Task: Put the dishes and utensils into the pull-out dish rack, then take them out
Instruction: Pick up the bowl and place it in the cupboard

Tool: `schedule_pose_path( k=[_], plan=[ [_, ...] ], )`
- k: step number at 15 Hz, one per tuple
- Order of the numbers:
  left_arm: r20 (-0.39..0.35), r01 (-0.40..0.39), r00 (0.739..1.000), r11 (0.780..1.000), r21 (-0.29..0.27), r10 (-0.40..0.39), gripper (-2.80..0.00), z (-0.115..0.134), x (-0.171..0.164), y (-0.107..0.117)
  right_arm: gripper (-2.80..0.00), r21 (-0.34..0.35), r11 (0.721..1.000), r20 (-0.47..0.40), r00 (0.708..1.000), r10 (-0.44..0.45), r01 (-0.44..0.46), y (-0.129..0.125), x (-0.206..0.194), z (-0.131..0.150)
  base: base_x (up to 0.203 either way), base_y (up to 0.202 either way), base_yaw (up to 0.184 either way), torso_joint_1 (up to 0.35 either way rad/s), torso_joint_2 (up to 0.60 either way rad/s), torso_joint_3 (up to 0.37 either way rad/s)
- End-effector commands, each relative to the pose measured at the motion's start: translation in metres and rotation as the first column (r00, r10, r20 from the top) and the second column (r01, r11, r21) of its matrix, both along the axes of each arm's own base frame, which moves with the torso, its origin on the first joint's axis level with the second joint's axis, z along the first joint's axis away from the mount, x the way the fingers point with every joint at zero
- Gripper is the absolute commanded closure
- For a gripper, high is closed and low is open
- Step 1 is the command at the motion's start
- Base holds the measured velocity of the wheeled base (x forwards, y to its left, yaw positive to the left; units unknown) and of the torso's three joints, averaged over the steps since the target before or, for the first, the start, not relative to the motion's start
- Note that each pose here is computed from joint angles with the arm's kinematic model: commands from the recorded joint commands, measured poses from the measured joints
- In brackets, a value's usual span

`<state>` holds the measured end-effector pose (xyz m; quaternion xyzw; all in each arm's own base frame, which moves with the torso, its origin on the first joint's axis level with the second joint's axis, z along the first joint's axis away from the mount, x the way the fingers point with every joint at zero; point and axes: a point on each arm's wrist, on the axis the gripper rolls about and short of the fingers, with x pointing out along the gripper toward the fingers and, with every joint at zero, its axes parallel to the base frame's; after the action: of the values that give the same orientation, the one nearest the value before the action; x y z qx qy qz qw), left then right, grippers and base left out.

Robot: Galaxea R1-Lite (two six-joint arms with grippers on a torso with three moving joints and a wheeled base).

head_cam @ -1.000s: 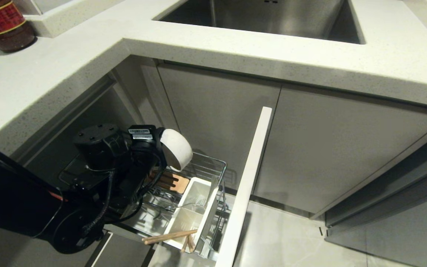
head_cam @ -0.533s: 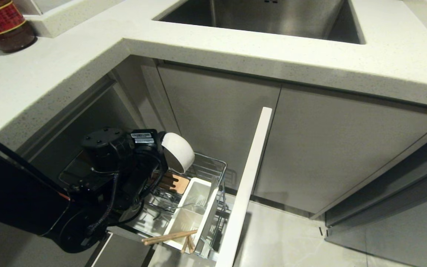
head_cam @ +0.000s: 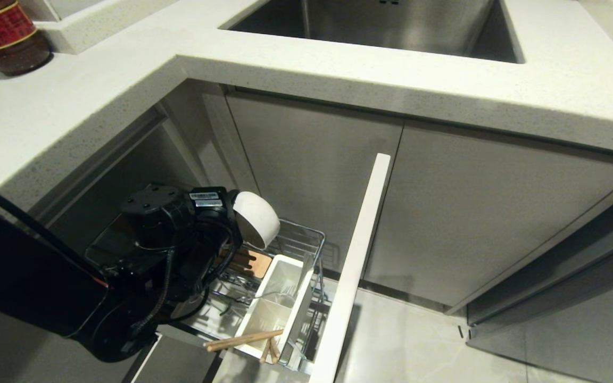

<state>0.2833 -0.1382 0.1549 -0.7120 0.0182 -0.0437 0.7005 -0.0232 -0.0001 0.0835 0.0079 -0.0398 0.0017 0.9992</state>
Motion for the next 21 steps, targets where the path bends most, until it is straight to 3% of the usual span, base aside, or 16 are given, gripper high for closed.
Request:
schedule_pose_path(
  k=[1,8,9,16,19,21],
  plan=[
    [-0.006,-0.001,1.000,1.000,-0.007,0.001,0.00,-0.003,0.001,-0.001,0.00,0.000,1.000,-0.026,1.000,0.000,0.000,0.000,0.002,-0.007,0.000,0.000,0.000,0.000,0.00,0.000],
    [-0.010,0.000,1.000,1.000,-0.006,0.000,0.00,-0.004,0.001,-0.001,0.00,0.000,1.000,-0.026,1.000,0.000,0.000,0.000,0.002,-0.007,0.000,0.000,0.000,0.000,0.00,0.000],
    [-0.009,0.000,1.000,1.000,-0.007,0.000,-2.80,-0.004,0.002,-0.001,0.00,0.000,1.000,-0.027,1.000,0.000,0.000,0.000,0.002,-0.007,0.000,0.000,0.000,0.000,0.00,0.000],
    [-0.039,0.000,0.999,1.000,0.016,0.000,-2.80,0.006,-0.008,0.002,0.00,0.000,1.000,-0.026,1.000,0.000,0.000,0.000,0.002,-0.007,0.000,0.000,0.000,0.000,0.00,0.000],
    [-0.142,0.028,0.990,0.997,0.072,-0.018,-2.80,0.017,-0.028,0.005,0.00,0.000,1.000,-0.026,1.000,0.000,0.000,0.000,0.002,-0.007,0.000,0.000,0.000,0.000,0.00,0.000],
    [-0.161,0.040,0.987,0.996,0.083,-0.027,-2.80,0.031,-0.043,0.009,0.00,0.000,1.000,-0.026,1.000,0.000,0.000,0.000,0.002,-0.007,0.000,0.000,0.000,0.000,0.00,0.000]
  ],
)
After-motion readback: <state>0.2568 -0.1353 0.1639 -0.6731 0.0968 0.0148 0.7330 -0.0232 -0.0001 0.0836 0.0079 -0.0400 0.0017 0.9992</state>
